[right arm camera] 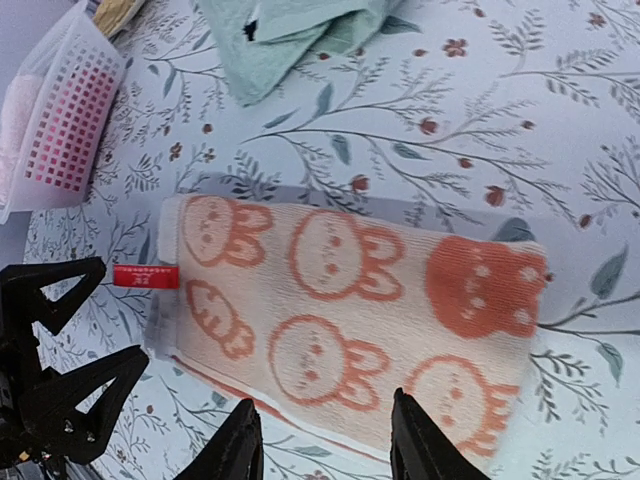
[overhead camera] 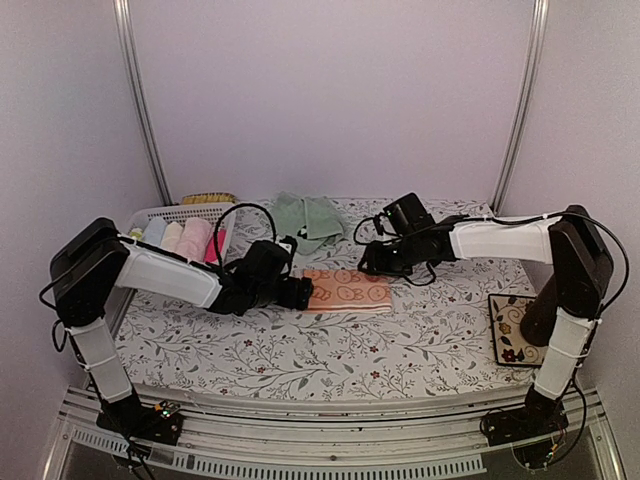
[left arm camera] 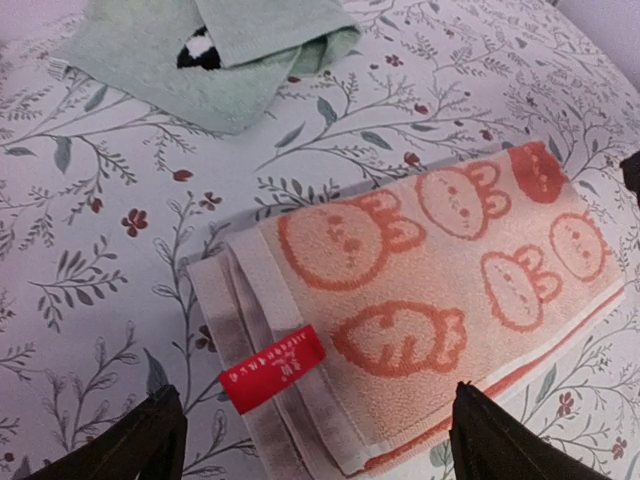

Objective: Roll the towels
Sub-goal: Adjust the towel at the center of the board.

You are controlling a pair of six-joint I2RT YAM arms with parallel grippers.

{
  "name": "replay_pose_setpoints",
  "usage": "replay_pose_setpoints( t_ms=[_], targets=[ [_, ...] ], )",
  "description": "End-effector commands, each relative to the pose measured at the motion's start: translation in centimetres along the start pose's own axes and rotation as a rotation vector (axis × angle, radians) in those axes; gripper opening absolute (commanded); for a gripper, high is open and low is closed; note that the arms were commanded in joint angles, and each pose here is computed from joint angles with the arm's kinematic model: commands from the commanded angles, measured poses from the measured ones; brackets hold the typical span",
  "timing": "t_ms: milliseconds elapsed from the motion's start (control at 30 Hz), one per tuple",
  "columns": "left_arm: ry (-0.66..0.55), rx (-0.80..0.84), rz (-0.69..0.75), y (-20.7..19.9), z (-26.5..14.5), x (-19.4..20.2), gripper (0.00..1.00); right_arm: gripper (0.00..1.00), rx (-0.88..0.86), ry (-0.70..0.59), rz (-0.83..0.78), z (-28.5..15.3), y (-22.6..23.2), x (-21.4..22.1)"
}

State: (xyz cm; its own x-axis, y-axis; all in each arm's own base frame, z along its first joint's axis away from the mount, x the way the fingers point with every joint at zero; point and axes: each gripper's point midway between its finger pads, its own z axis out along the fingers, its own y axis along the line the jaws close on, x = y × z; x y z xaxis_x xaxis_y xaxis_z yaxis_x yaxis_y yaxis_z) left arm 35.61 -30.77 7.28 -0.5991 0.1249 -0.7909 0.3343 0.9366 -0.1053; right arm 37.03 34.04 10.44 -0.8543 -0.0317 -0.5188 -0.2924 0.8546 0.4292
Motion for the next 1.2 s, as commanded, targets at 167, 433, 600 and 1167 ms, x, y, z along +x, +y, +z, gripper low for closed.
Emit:
replay_pose_setpoints(
  t_ms=[167, 433, 600, 1167],
  targets=[
    [0.112, 0.144, -0.106, -3.0, 1.4, 2.7, 0.84, 0.45, 0.116, -0.096, 0.014, -3.3, -4.6, 0.2],
    [0.11, 0.167, -0.136, -3.2, 1.4, 2.4, 0.76, 0.45, 0.123, -0.093, 0.013, -3.4, -5.2, 1.0],
    [0.124, 0.162, -0.143, -2.9, 2.2, 2.7, 0.75, 0.45, 0.118, -0.093, 0.012, -3.5, -5.2, 1.1],
    [0.137, 0.178, -0.161, -2.8, 2.7, 3.0, 0.57, 0.45, 0.119, -0.097, 0.015, -3.3, -5.3, 1.3]
  ],
)
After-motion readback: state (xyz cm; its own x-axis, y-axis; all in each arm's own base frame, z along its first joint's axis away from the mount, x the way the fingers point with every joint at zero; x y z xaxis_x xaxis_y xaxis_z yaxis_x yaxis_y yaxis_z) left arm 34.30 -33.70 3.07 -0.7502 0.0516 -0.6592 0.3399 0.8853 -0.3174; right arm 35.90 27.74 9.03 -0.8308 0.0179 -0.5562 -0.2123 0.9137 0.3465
